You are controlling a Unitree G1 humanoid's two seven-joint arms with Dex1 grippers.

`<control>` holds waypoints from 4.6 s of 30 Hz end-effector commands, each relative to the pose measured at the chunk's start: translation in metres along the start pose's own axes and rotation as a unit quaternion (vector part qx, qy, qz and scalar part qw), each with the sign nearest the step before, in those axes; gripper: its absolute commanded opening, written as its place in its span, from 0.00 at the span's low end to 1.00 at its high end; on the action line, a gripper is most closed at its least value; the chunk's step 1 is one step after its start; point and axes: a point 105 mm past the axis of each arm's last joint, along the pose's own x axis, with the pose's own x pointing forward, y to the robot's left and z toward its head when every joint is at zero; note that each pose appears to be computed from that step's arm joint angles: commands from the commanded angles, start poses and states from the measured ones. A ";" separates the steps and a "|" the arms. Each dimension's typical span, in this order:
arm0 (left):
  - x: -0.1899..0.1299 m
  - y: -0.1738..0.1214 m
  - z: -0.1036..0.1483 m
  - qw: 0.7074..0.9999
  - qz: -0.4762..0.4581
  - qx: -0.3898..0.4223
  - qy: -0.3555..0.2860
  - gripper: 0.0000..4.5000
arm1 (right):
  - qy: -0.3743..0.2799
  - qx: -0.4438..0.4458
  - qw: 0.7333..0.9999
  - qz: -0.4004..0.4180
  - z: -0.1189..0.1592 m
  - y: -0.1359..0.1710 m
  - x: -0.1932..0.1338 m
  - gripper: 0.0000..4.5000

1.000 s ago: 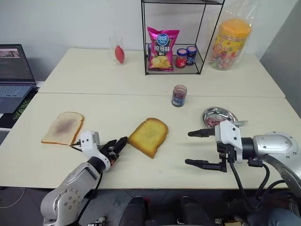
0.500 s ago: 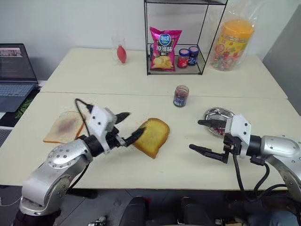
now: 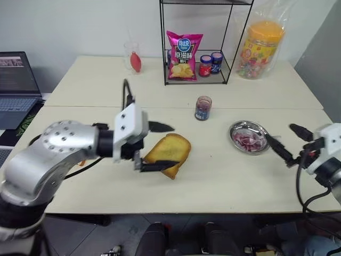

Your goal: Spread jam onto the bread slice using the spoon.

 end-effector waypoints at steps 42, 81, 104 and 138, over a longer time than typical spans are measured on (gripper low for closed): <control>0.022 -0.001 -0.020 0.995 -0.028 0.055 0.080 0.99 | 0.002 0.418 0.907 -0.050 -0.047 -0.033 0.079 1.00; -0.032 0.053 -0.038 0.975 0.187 0.010 0.117 1.00 | -0.089 0.319 0.943 0.027 0.056 -0.002 0.072 0.01; -0.044 0.056 -0.045 0.965 0.244 -0.068 0.070 1.00 | -0.139 0.107 0.972 0.156 0.145 0.114 0.191 0.01; -0.036 0.051 -0.041 0.969 0.224 -0.076 0.076 1.00 | -0.088 -0.087 0.980 0.157 0.081 0.143 0.232 0.01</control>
